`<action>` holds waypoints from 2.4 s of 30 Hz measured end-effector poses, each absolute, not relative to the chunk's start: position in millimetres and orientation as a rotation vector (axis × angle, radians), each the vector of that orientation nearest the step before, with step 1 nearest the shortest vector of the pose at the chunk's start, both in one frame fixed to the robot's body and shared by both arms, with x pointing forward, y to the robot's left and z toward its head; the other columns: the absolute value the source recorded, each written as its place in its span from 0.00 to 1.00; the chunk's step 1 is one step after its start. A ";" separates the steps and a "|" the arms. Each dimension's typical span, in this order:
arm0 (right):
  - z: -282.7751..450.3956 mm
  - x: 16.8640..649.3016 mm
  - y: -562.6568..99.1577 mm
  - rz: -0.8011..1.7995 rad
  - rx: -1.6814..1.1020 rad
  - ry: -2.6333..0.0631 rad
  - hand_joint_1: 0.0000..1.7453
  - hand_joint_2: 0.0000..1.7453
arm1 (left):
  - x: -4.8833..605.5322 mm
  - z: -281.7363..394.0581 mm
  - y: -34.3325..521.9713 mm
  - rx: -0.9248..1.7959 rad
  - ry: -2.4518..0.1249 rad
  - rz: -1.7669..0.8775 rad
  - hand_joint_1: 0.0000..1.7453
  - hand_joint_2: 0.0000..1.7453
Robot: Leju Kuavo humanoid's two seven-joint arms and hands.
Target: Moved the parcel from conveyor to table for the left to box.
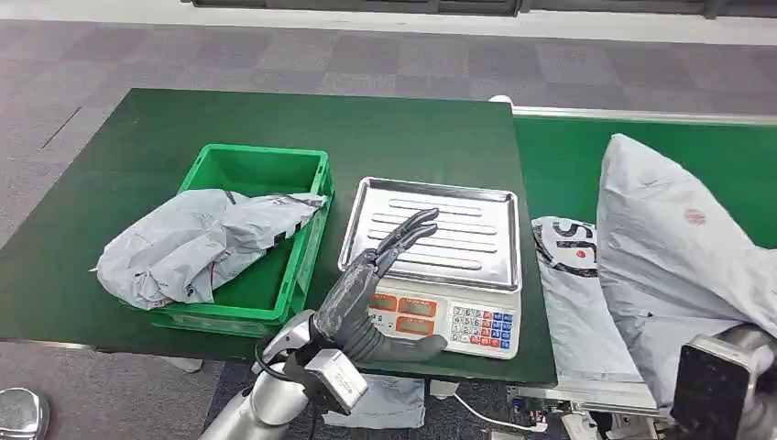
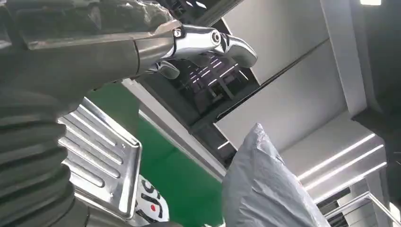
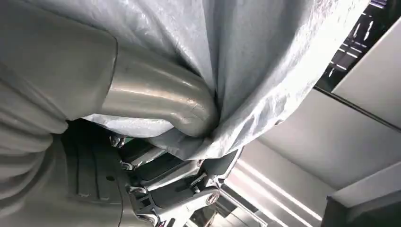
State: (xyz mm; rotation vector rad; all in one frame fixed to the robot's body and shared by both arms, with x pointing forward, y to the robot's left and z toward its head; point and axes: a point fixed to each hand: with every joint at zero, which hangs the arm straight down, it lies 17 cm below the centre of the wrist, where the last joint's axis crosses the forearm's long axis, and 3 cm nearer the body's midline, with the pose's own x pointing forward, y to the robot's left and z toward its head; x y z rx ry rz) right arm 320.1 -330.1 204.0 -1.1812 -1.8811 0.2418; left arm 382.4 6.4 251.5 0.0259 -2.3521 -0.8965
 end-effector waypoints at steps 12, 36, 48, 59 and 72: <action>198.2 321.8 -328.1 0.246 -1.155 -1.876 1.00 1.00 | 382.4 251.5 6.4 0.026 -2.352 -0.897 0.00 1.00; 183.0 326.4 -325.6 0.254 -1.117 -1.848 1.00 1.00 | 382.7 250.3 7.4 0.028 -2.350 -0.900 0.00 1.00; 176.3 330.8 -319.2 0.300 -1.078 -1.833 1.00 1.00 | 387.5 246.7 5.6 0.022 -2.337 -0.913 0.00 1.00; 177.0 335.3 -317.5 0.301 -1.072 -1.838 1.00 1.00 | 387.6 244.8 5.3 0.019 -2.333 -0.915 0.00 1.00; 175.9 336.3 -318.1 0.296 -1.069 -1.832 1.00 1.00 | 387.5 241.8 3.6 0.007 -2.323 -0.927 0.00 1.00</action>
